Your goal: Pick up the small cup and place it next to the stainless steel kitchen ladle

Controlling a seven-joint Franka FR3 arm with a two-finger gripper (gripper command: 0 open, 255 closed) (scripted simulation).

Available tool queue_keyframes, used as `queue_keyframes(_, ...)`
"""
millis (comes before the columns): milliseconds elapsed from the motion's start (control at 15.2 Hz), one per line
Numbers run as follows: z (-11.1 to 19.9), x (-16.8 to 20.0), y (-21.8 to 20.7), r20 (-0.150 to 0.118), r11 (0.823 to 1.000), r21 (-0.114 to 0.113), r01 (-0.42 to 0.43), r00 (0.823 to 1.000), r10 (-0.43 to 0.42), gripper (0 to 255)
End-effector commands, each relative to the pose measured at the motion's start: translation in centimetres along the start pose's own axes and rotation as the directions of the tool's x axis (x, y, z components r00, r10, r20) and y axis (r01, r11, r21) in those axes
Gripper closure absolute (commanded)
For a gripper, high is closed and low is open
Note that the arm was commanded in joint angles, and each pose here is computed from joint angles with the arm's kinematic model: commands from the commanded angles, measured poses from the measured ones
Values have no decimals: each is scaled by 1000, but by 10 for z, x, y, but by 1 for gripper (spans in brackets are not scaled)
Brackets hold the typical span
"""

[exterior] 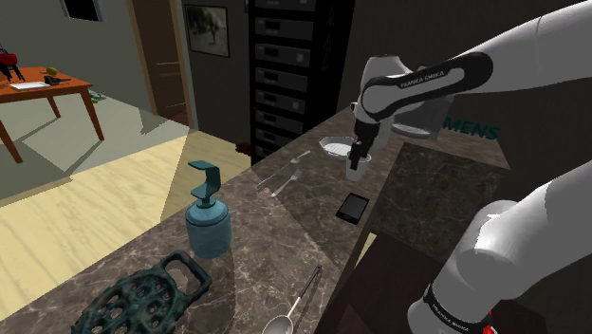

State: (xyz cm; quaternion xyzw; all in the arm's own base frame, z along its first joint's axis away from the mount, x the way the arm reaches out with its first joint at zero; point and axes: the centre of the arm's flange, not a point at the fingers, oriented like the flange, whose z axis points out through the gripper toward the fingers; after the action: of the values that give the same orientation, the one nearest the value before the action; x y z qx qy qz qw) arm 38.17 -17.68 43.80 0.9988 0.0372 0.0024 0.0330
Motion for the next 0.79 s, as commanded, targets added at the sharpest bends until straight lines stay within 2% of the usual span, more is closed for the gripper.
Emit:
queue_keyframes(0,14,7,19,0,1000,-17,8,1000,-8,0)
queue_keyframes(726,85,50,125,4,994,-104,46,999,-45,0)
